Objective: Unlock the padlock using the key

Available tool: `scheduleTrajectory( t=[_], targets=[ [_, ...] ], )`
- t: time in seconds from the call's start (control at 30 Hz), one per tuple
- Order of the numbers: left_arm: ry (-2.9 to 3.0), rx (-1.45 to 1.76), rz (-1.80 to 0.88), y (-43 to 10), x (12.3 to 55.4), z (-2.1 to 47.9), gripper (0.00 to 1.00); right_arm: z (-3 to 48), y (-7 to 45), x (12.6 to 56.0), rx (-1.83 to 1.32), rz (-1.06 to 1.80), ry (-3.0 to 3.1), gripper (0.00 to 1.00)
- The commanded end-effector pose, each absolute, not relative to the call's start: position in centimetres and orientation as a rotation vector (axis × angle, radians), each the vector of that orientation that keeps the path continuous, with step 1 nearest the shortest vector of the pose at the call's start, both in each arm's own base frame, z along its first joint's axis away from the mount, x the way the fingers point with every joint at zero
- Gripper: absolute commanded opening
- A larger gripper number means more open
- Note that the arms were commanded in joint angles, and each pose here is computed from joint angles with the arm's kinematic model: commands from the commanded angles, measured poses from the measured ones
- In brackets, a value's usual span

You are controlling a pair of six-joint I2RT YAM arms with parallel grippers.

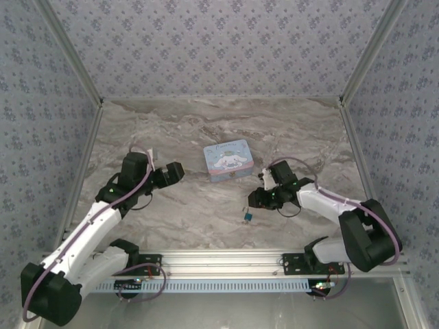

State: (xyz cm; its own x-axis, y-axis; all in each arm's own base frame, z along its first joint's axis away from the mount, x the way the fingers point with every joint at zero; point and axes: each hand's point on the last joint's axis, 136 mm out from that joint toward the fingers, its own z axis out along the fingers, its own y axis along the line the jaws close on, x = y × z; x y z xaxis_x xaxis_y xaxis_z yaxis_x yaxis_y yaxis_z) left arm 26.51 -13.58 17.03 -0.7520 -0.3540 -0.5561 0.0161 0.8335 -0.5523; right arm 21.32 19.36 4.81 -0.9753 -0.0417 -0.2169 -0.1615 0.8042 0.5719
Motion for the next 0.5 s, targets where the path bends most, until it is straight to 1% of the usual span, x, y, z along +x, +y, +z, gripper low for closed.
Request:
scheduleTrajectory(
  t=[0.0,0.2,0.27,0.47],
  targets=[
    [2.323,-0.266,-0.649,-12.3,26.4,17.0,0.99,7.1,18.0,22.5,-0.201,0.801,2.737,0.4],
    [2.263,-0.288,-0.542,-10.2,27.5,18.3,0.99,11.1,14.7,24.2,-0.131,0.711,2.588,0.48],
    [2.244,-0.299,-0.476,-9.2,27.9,18.4,0.99,12.3,13.7,24.4,-0.102,0.695,2.525,0.53],
    [2.156,-0.289,-0.226,-5.6,29.2,19.2,0.99,14.4,10.8,24.3,0.023,0.665,2.339,0.74]
  ],
)
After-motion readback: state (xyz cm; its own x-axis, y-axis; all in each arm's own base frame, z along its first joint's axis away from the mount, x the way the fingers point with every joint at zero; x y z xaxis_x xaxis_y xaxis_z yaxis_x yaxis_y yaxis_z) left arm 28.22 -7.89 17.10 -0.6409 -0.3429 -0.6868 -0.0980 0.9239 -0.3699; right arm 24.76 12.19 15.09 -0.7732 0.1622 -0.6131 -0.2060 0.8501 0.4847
